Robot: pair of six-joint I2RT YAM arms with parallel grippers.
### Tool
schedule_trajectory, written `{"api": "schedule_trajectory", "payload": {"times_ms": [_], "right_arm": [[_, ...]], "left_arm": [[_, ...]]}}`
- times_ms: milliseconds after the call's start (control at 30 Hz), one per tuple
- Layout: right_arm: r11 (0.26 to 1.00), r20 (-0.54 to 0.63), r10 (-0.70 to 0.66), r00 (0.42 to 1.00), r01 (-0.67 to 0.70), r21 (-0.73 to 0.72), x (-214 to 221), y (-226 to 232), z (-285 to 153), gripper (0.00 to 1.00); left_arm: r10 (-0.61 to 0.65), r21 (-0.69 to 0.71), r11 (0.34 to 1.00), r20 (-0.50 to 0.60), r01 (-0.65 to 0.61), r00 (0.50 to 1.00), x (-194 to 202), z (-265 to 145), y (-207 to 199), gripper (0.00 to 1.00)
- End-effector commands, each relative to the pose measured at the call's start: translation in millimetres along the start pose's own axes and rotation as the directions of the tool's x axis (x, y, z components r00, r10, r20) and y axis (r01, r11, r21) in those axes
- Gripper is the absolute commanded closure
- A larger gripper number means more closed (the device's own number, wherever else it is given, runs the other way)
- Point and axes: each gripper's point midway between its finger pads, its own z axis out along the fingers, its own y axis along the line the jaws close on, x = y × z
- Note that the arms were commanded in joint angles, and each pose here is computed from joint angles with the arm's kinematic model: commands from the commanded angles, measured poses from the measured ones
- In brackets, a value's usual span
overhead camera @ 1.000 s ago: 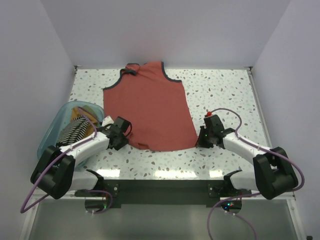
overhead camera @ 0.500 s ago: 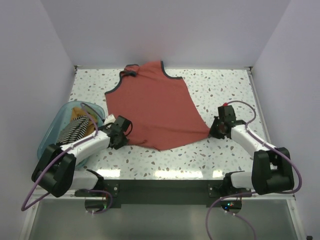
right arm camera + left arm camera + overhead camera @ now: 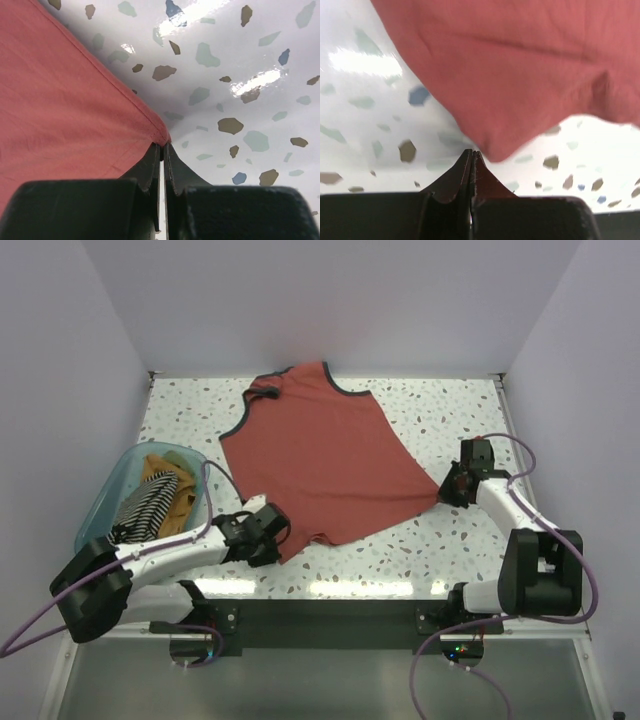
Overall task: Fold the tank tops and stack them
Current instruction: Flatten the tank top out
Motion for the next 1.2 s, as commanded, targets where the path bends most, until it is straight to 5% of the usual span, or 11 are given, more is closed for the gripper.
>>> {"api": "schedule_trajectory", "payload": {"times_ms": [0,133,333,467,533,633,867,1167], "right_arm": [[0.999,0.027,-0.010,1.000,0.009,0.052,-9.4,-9.5,-2.0,1.00],[0.994,0.040,0.013,0.999,-0.017,0.103,-14.6,-22.7,-1.7,1.00],[0.995,0.047,0.024,0.999,-0.029,0.100,-27.7,-23.5,-4.2,0.66],[0.997,0.085,-0.007,0.996,0.000,0.080,-29.4,-16.9,-20.0,0.48],[0.998,0.103,-0.049,0.993,0.045,0.036,-24.8,0.5,-35.4,0.48],[0.984,0.143,-0.162,0.976,0.170,-0.046,-1.9,49.0,-61.8,0.48],[0.890,0.116,-0.332,0.936,0.351,-0.290,87.7,135.3,-104.0,0.61],[0.637,0.162,-0.636,0.754,0.632,-0.442,230.8,235.3,-148.9,0.64]], "left_arm": [[-0.005,0.013,1.000,-0.065,0.005,0.998,32.8,-13.1,-3.4,1.00],[0.008,0.023,1.000,-0.081,-0.006,0.997,48.6,-27.8,-6.1,1.00],[0.003,0.062,0.998,0.103,-0.010,0.995,-1.4,-77.5,-13.4,0.99],[-0.058,0.073,0.996,0.229,0.042,0.972,-54.5,-100.5,-11.9,0.78],[-0.113,0.083,0.992,0.297,0.092,0.948,-92.2,-106.0,-8.7,0.62],[-0.180,0.114,0.982,0.371,0.148,0.911,-141.5,-108.9,-12.7,0.55],[-0.314,0.088,0.948,0.412,0.305,0.856,-222.0,-73.4,15.0,0.59],[-0.312,0.012,0.940,0.430,0.340,0.847,-271.8,-19.0,28.8,0.63]]}}
